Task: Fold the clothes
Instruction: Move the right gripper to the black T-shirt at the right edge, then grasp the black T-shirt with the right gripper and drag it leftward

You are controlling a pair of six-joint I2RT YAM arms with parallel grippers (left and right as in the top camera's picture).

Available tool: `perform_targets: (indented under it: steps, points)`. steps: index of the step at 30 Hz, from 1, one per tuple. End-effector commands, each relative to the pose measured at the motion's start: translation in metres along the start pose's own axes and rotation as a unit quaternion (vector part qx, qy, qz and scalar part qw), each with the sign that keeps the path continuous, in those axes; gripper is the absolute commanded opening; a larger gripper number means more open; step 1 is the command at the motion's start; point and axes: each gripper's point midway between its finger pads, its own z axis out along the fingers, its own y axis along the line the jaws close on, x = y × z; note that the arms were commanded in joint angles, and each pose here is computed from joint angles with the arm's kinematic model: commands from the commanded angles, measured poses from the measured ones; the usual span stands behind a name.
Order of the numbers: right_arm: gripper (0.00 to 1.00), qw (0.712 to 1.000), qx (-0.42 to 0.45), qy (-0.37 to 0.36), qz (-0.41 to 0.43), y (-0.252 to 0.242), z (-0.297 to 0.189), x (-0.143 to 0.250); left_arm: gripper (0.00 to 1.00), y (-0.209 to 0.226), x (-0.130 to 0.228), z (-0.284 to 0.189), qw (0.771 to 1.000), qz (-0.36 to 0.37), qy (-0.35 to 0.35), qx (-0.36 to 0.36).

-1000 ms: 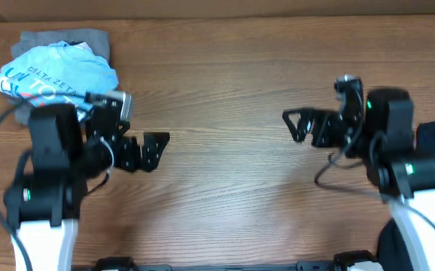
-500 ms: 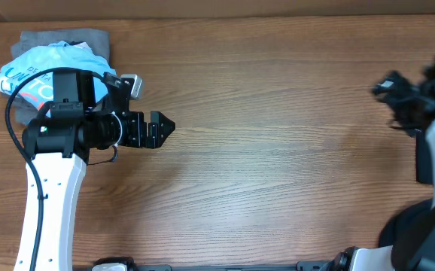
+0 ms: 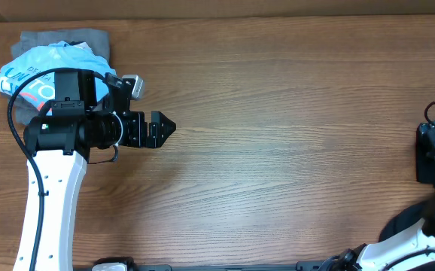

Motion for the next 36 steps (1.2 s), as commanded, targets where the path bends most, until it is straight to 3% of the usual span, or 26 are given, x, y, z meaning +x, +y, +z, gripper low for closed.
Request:
perform_targets:
  steps: [1,5,8,11,12,17,22,25,33,35,36]
  points:
    - [0.89,1.0,0.023,-0.005,0.003,-0.005,0.008,-0.006,1.0,-0.007,-0.006,-0.002,1.0,0.001,-0.006,0.011]
    - [0.82,0.998,0.056,0.002,0.001,-0.018,0.018,-0.002,1.0,-0.007,-0.007,-0.002,1.0,0.002,-0.008,0.011]
    - [0.67,0.998,0.061,0.018,-0.001,-0.019,0.024,0.006,1.0,-0.007,-0.009,-0.002,1.0,0.004,-0.011,0.01]
    - [0.43,0.999,0.032,0.039,-0.006,-0.005,0.026,0.016,1.0,-0.007,-0.01,-0.002,1.0,0.006,-0.015,0.01]
    - [0.25,0.998,-0.002,0.056,-0.019,0.011,0.026,0.025,1.0,-0.007,-0.012,-0.002,1.0,0.008,-0.017,0.01]
    - [0.05,0.98,-0.094,0.092,-0.15,0.083,0.017,0.071,1.0,-0.01,-0.02,-0.007,0.999,0.016,-0.029,0.012]
    - [0.04,0.94,-0.159,0.103,-0.283,0.158,-0.009,0.141,1.0,-0.019,-0.034,-0.021,0.998,0.03,-0.049,0.011]
    - [0.04,0.901,-0.193,0.117,-0.371,0.198,-0.032,0.207,1.0,-0.026,-0.045,-0.036,0.997,0.04,-0.065,0.004]
    - [0.04,0.763,-0.246,0.15,-0.579,0.234,-0.087,0.416,1.0,-0.042,-0.074,-0.108,0.988,0.063,-0.121,-0.077]
    - [0.07,0.715,-0.264,0.15,-0.629,0.23,-0.101,0.46,1.0,-0.051,-0.081,-0.128,0.983,0.075,-0.142,-0.089]
    - [0.16,0.688,-0.27,0.147,-0.657,0.226,-0.106,0.477,1.0,-0.054,-0.083,-0.135,0.981,0.079,-0.151,-0.095]
